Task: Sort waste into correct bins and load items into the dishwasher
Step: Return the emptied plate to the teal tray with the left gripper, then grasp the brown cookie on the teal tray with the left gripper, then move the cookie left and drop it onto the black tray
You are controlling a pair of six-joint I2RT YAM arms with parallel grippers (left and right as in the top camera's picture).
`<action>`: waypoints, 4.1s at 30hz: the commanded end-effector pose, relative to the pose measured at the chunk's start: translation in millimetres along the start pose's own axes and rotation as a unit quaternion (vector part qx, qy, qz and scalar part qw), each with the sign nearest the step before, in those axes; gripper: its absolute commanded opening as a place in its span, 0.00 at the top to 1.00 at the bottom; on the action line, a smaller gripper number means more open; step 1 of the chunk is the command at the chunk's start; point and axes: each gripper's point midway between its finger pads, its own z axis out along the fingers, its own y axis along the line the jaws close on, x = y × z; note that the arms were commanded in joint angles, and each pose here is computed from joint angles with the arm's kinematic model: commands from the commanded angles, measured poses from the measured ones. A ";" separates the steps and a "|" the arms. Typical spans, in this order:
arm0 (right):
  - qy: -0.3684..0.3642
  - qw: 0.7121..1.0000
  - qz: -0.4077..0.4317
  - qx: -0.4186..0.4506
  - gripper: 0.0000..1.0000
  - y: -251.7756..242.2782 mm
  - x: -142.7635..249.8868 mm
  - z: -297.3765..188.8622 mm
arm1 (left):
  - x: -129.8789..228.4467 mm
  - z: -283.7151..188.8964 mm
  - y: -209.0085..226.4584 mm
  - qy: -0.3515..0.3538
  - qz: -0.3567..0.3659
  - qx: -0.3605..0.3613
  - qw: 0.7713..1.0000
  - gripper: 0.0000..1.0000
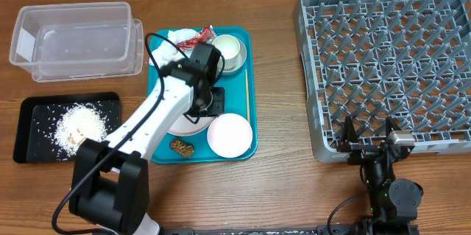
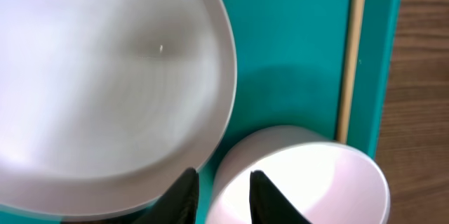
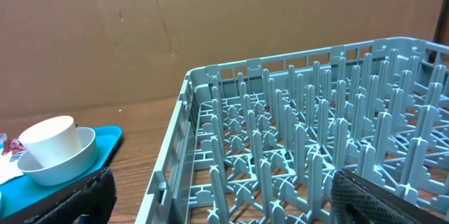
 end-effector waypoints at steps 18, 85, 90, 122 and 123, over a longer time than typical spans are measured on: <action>-0.002 1.000 0.004 0.005 0.00 -2.5 1.8 0.1 | 23.3 -148.8 99.8 -0.017 -0.179 -0.027 0.983 0.66; -0.002 1.000 0.004 0.005 0.00 -2.5 1.6 0.0 | 91.2 54.7 117.4 -0.008 -0.262 -0.004 0.965 0.56; -0.002 1.000 0.004 0.005 0.00 -2.5 1.8 0.1 | 95.0 54.8 117.4 -0.001 -0.263 -0.006 0.965 0.56; -0.002 1.000 0.004 0.005 0.00 -2.5 1.6 0.0 | 9.3 -55.8 150.1 -0.075 -0.291 -0.025 0.953 0.70; -0.002 1.000 0.004 0.005 0.00 -2.5 1.8 0.1 | 4.6 -62.2 160.0 -0.086 -0.305 -0.026 0.948 0.70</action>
